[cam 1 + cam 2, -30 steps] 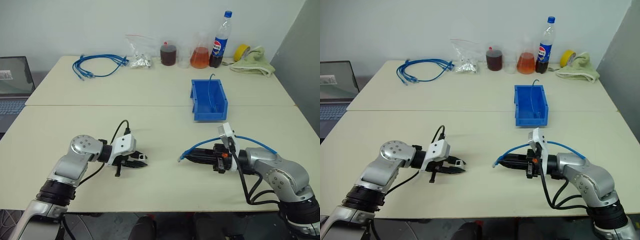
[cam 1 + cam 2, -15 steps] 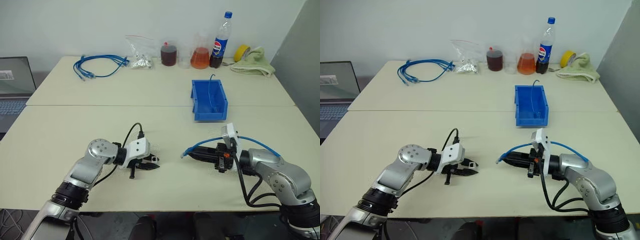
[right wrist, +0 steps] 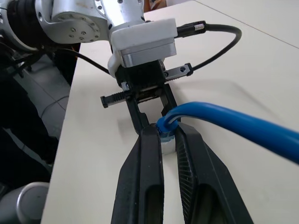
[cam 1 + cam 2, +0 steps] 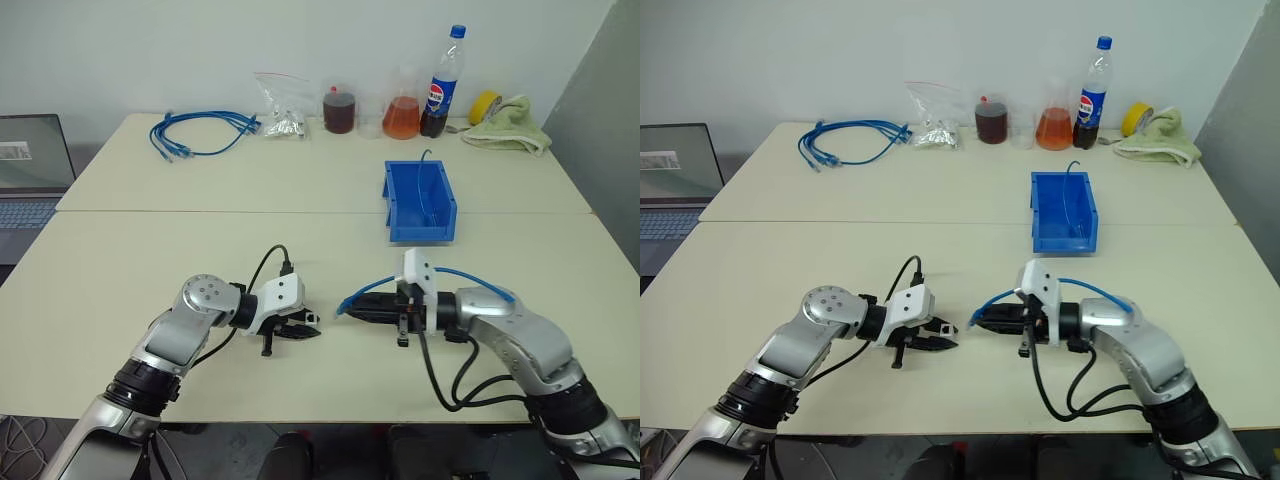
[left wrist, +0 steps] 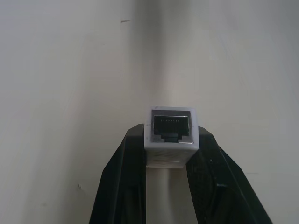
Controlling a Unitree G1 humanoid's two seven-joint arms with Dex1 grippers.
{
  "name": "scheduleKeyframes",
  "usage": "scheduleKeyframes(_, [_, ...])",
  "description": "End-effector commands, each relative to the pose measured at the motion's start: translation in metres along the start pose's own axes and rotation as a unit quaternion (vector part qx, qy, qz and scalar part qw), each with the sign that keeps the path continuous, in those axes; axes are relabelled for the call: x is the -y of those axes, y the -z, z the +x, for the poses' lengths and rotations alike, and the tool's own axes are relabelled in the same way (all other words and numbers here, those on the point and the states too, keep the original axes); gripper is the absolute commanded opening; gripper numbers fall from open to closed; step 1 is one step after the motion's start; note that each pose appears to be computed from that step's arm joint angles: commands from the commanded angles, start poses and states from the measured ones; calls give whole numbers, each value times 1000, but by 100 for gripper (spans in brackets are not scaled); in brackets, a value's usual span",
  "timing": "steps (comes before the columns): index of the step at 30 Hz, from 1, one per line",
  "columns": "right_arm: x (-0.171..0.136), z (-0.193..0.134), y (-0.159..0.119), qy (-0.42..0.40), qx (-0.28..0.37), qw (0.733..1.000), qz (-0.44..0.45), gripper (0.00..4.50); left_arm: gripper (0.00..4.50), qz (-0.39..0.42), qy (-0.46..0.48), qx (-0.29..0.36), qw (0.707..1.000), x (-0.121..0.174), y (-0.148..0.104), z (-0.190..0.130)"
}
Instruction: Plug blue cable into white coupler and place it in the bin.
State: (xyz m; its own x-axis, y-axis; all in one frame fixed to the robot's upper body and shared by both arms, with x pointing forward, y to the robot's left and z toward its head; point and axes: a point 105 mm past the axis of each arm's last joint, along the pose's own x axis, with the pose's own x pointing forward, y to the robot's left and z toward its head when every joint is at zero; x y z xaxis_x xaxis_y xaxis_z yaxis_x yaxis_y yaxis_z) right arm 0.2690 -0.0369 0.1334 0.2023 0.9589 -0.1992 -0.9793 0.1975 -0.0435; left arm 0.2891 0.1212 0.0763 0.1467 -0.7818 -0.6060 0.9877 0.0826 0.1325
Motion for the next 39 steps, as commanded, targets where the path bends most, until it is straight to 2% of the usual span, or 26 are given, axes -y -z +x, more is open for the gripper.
scheduleKeyframes(1, [5,9,-6,-3,-2,999,-39,12,82,-37,34,-30,998,12,20,8])
scheduleKeyframes(19, [1,36,-14,-32,-5,997,-67,12,82,-47,41,-38,997,15,23,8])
scheduleKeyframes(27, [1,46,-10,-39,-25,995,-84,11,82,-49,48,-39,997,16,23,9])
scheduleKeyframes(39, [3,42,-1,-37,-56,994,-87,11,82,-56,48,-39,996,17,24,10])
